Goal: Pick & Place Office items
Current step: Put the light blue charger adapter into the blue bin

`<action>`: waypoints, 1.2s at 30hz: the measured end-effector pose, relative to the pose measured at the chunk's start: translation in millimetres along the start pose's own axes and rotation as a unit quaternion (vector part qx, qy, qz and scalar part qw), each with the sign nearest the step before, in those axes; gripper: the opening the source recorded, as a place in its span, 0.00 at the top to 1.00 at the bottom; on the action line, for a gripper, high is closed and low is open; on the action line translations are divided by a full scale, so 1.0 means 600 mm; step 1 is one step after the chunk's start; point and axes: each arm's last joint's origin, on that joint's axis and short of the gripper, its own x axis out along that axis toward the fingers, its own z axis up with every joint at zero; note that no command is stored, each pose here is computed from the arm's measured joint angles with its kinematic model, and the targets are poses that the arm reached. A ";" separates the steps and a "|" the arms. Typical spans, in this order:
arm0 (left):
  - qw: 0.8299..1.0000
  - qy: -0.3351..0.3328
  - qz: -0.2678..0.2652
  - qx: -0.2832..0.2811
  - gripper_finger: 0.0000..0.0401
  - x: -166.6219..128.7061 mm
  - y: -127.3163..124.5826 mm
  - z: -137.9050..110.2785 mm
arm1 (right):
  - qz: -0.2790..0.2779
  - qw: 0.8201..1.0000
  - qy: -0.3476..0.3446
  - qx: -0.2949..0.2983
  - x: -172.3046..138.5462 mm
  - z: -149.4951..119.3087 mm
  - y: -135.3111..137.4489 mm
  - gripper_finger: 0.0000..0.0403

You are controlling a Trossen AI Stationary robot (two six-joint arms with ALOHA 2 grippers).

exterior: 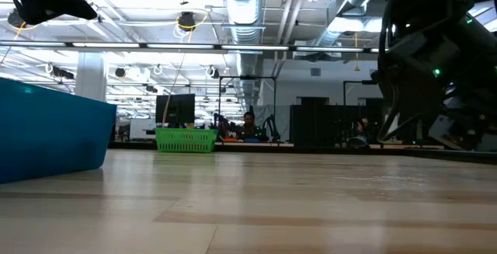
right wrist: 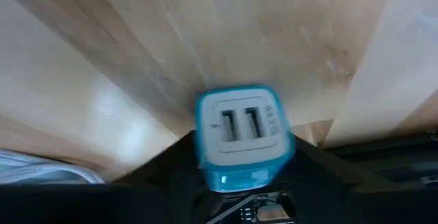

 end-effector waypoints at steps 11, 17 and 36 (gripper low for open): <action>1.000 0.018 -0.008 0.003 0.40 0.000 -0.001 -0.002 | 0.018 0.999 -0.030 -0.017 -0.032 0.008 0.014 0.67; 1.000 0.022 -0.007 0.018 0.40 0.000 0.000 -0.003 | 0.107 0.981 -0.159 -0.013 -0.152 0.030 0.036 0.67; 0.998 -0.015 -0.052 -0.011 0.40 -0.007 -0.020 0.001 | 0.508 0.595 -0.622 0.027 -0.491 -0.037 -0.036 0.67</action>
